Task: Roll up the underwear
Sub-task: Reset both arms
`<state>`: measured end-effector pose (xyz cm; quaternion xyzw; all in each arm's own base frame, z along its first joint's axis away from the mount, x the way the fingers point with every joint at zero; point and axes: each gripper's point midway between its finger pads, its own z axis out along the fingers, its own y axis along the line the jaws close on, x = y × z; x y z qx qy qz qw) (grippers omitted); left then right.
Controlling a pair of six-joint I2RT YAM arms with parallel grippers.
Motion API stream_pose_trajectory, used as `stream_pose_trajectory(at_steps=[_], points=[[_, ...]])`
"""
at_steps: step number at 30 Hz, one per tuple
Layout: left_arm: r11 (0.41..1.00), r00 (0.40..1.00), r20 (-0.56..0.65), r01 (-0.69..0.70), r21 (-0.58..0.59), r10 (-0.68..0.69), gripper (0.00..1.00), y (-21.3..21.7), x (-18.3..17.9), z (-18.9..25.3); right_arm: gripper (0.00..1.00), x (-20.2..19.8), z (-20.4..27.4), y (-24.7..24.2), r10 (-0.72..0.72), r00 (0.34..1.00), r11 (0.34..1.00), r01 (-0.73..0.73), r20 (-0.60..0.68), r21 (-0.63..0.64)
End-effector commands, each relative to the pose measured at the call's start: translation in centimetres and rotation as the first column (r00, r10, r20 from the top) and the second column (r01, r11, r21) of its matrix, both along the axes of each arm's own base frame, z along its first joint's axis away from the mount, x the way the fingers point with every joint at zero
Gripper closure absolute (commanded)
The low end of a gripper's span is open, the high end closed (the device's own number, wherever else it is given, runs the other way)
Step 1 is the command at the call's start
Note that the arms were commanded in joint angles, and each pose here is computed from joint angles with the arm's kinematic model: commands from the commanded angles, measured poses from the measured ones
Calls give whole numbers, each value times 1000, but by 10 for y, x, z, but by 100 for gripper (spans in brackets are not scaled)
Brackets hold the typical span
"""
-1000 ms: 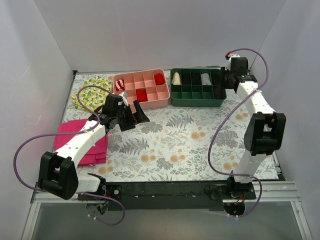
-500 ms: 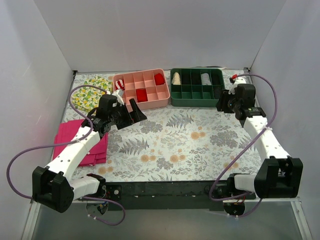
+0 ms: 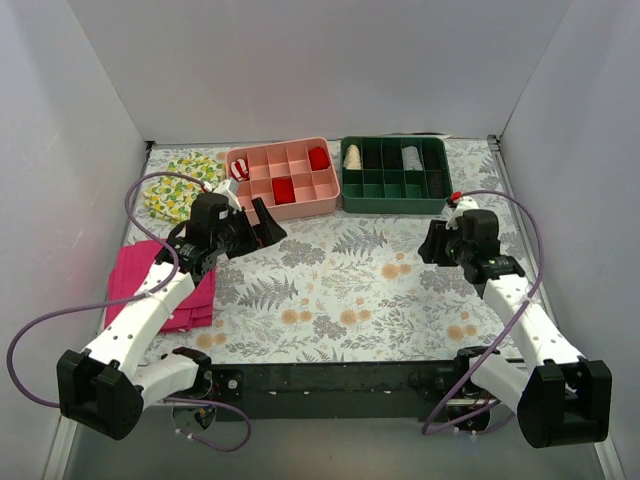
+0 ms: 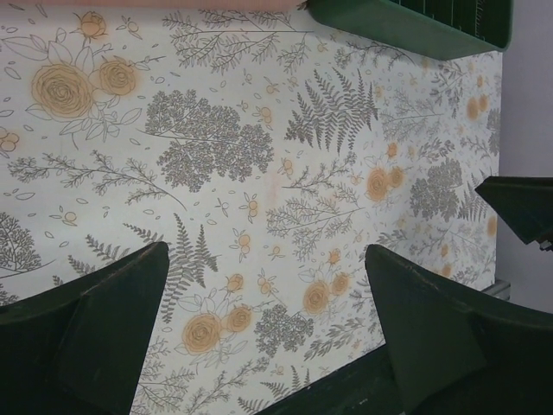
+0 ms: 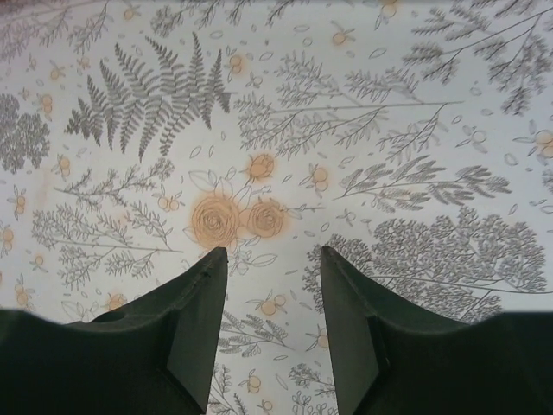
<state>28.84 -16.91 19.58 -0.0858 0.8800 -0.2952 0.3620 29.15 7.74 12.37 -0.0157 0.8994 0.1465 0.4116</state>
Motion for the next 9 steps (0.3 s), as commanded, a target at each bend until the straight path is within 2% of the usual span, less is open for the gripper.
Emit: stream_pose_trajectory(at_steps=[1,6,9], points=[[997,998,51,-50,54,47,2,17,0,-1,45,-13,-5,22,46,999,999,-46,9,17],[994,995,63,-77,83,72,2,23,3,-5,44,-24,-10,37,76,997,997,-76,5,-21],[989,990,93,-113,93,104,2,29,7,0,44,-24,-12,36,36,999,998,-34,37,-61]])
